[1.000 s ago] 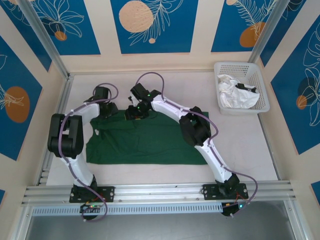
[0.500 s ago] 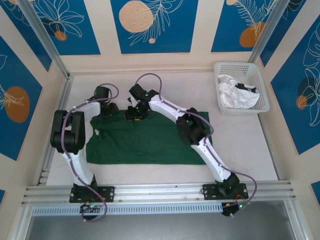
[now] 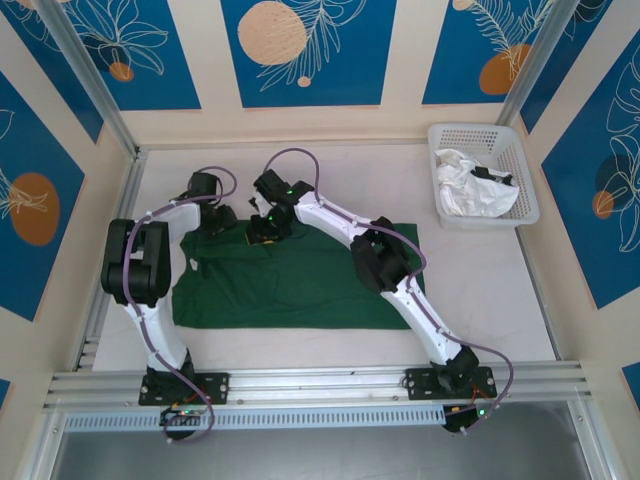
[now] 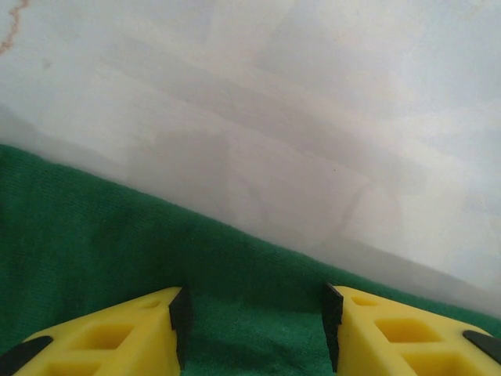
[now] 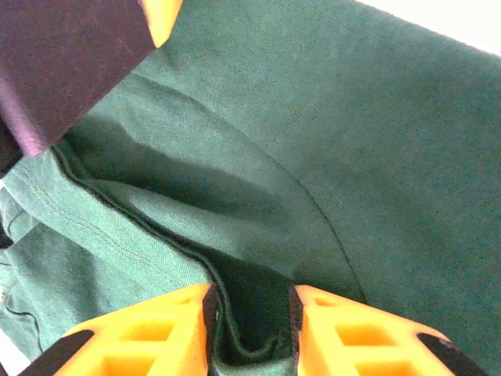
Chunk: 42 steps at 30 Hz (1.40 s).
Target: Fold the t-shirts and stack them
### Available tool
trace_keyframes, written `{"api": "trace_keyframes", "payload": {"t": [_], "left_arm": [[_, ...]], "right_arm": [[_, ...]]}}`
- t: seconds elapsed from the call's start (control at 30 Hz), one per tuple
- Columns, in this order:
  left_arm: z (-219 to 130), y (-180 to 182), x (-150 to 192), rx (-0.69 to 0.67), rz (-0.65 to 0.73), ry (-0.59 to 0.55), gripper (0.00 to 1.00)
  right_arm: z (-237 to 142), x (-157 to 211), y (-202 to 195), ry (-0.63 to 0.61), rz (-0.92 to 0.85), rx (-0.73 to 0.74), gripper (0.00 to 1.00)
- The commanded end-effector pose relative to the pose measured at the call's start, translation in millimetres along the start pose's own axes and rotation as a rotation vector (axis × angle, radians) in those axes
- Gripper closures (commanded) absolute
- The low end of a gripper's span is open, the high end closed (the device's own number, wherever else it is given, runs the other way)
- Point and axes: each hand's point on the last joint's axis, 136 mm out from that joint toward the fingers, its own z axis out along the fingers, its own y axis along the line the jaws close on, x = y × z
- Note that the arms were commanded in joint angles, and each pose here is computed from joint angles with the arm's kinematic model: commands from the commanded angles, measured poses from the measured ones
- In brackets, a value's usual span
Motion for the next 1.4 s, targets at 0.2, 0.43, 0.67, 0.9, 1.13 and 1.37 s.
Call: {"api": "trace_keyframes", "payload": {"t": [0.2, 0.43, 0.67, 0.9, 1.13, 1.37], "left_arm": [[4, 9, -3, -0.016, -0.012, 0.019, 0.51], [5, 12, -3, -0.024, -0.015, 0.024, 0.51], [7, 14, -3, -0.027, -0.020, 0.030, 0.51], [8, 14, -3, -0.023, -0.024, 0.031, 0.51], [6, 13, -4, -0.011, -0.025, 0.026, 0.50], [5, 11, -5, 0.007, -0.032, 0.025, 0.48]], "right_arm": [[-21, 7, 31, -0.015, -0.121, -0.056, 0.78], [-29, 29, 39, -0.014, -0.203, -0.069, 0.80], [-33, 45, 42, -0.013, -0.251, -0.123, 0.83], [-30, 67, 47, 0.032, -0.292, -0.183, 0.85], [-21, 89, 39, 0.082, -0.321, -0.157, 0.93], [-13, 109, 27, 0.128, -0.336, -0.133, 0.90]]}}
